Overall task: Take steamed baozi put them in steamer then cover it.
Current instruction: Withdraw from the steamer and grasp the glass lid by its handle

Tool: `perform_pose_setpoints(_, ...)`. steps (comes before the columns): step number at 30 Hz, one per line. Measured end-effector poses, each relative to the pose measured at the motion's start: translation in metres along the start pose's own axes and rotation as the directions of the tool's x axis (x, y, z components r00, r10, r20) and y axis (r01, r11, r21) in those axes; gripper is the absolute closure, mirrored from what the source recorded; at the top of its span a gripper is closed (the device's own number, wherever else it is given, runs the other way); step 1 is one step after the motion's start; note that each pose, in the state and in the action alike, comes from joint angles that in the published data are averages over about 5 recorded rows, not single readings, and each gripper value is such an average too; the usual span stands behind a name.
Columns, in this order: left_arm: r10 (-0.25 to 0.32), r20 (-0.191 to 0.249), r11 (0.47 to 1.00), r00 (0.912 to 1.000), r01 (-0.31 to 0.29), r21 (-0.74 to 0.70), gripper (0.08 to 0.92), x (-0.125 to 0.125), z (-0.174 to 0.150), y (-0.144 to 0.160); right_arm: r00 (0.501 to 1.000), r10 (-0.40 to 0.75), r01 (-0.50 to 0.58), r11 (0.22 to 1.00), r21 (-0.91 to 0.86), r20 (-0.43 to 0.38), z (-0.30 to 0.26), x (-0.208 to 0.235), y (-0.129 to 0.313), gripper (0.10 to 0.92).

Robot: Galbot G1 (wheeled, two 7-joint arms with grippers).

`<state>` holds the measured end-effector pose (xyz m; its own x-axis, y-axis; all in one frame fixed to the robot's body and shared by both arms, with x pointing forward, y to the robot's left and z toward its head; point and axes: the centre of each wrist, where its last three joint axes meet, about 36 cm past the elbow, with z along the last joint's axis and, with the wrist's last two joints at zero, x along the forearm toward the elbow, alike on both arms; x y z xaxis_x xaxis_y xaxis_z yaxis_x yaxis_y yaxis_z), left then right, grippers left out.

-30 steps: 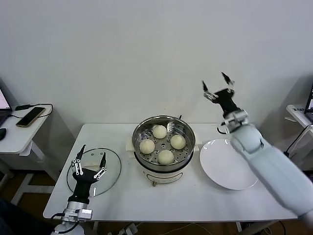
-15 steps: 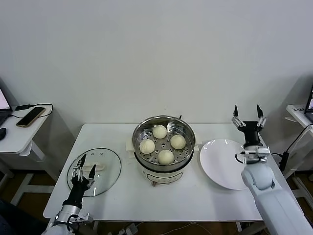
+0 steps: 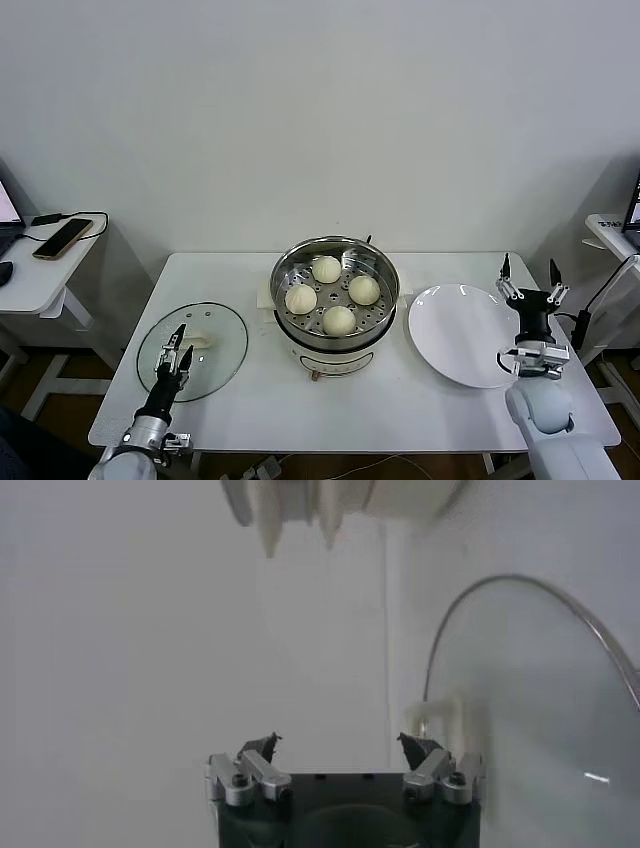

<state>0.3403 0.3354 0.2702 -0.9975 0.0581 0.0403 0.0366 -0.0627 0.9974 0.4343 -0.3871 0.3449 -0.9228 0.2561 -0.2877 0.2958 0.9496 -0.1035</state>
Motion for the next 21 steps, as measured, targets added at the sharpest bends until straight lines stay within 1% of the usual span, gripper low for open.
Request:
perform_pose_setpoints(7, -0.004, -0.007, 1.0, 1.0, 0.004, -0.026, 0.177, -0.013, 0.001, -0.01, 1.0, 0.007, -0.007, 1.0, 0.006, -0.021, 0.009, 0.011, 0.001, 0.2)
perform_pose_setpoints(21, -0.009, -0.025, 0.999, 0.9997, 0.008, -0.044, 0.177, -0.038, 0.003, -0.019, 0.999, 0.016, -0.015, 1.0, 0.014, -0.034, 0.014, 0.023, 0.003, 0.2)
